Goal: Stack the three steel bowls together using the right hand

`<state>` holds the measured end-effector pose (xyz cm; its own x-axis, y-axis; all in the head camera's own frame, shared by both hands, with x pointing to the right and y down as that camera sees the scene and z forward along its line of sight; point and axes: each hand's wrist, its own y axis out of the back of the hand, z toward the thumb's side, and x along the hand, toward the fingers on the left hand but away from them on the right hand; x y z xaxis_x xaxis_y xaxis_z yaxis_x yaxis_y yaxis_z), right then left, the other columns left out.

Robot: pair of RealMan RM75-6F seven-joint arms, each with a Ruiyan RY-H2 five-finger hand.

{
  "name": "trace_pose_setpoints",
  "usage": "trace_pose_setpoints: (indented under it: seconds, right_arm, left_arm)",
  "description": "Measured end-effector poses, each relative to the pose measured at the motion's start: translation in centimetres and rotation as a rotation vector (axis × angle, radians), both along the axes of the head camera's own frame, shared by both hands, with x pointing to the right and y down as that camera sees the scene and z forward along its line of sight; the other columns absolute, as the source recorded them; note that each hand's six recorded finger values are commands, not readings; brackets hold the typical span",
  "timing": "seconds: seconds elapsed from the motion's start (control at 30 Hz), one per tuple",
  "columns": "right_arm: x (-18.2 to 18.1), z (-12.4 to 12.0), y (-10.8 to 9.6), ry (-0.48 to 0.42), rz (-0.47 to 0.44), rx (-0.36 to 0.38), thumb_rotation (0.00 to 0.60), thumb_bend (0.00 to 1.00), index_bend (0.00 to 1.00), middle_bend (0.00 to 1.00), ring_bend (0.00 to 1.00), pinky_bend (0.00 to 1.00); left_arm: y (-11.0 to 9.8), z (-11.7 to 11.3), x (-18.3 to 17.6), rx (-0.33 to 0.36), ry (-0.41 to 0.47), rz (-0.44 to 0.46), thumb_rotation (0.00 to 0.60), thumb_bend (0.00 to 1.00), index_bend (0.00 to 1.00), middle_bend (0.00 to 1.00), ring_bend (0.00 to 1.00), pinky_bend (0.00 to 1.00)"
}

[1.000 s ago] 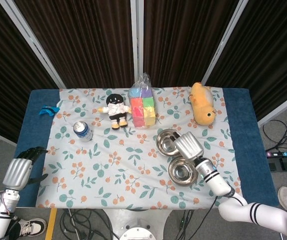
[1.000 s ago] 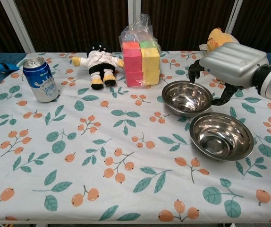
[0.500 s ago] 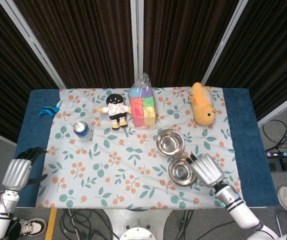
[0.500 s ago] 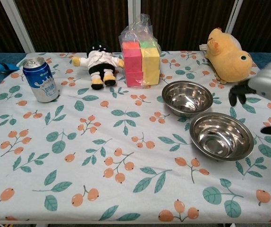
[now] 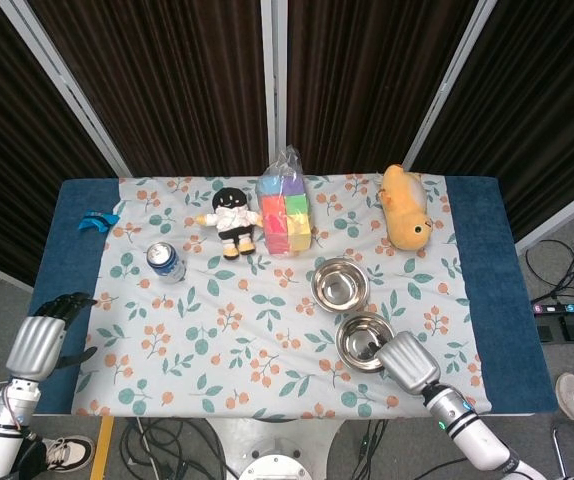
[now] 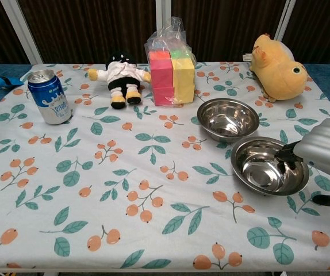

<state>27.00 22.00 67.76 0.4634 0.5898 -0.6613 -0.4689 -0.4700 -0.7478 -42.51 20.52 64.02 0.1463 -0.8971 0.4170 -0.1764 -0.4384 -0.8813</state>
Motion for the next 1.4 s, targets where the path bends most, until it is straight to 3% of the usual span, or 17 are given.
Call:
trace_pose_setpoints:
  seconds: [0.37, 0.8, 0.97, 1.23, 1.4]
  right_arm:
    - [-1.3, 1.4, -0.2, -0.031, -0.011, 0.001, 0.6, 0.17, 0.56, 0.52, 0.82, 0.8]
    - [-1.6, 3.2, -0.7, -0.03, 0.024, -0.019, 0.6, 0.35, 0.69, 0.61, 0.86, 0.82]
    - [-1.8, 2.9, -0.9, -0.047, 0.024, -0.008, 0.6, 0.4, 0.74, 0.64, 0.86, 0.83]
    - [-2.2, 1.1, -1.4, -0.091, 0.023, 0.038, 0.6, 0.4, 0.75, 0.66, 0.86, 0.83]
    - [-3.2, -1.0, -3.9, -0.14, 0.031, 0.125, 0.6, 0.4, 0.75, 0.66, 0.86, 0.83]
  left_arm:
    - [0.1, 0.2, -0.5, -0.001, 0.003, -0.01, 0.6, 0.13, 0.31, 0.31, 0.24, 0.31]
    - [0.1, 0.3, -0.8, -0.002, 0.007, -0.016, 0.6, 0.13, 0.31, 0.31, 0.24, 0.31]
    - [-0.1, 0.2, -0.6, 0.001, 0.013, -0.014, 0.6, 0.13, 0.31, 0.31, 0.24, 0.31]
    - [-0.2, 0.0, -0.4, 0.003, 0.023, -0.012, 0.6, 0.13, 0.31, 0.31, 0.24, 0.31]
    - [-0.4, 0.0, -0.2, 0.006, 0.028, -0.007, 0.6, 0.13, 0.31, 0.31, 0.24, 0.31]
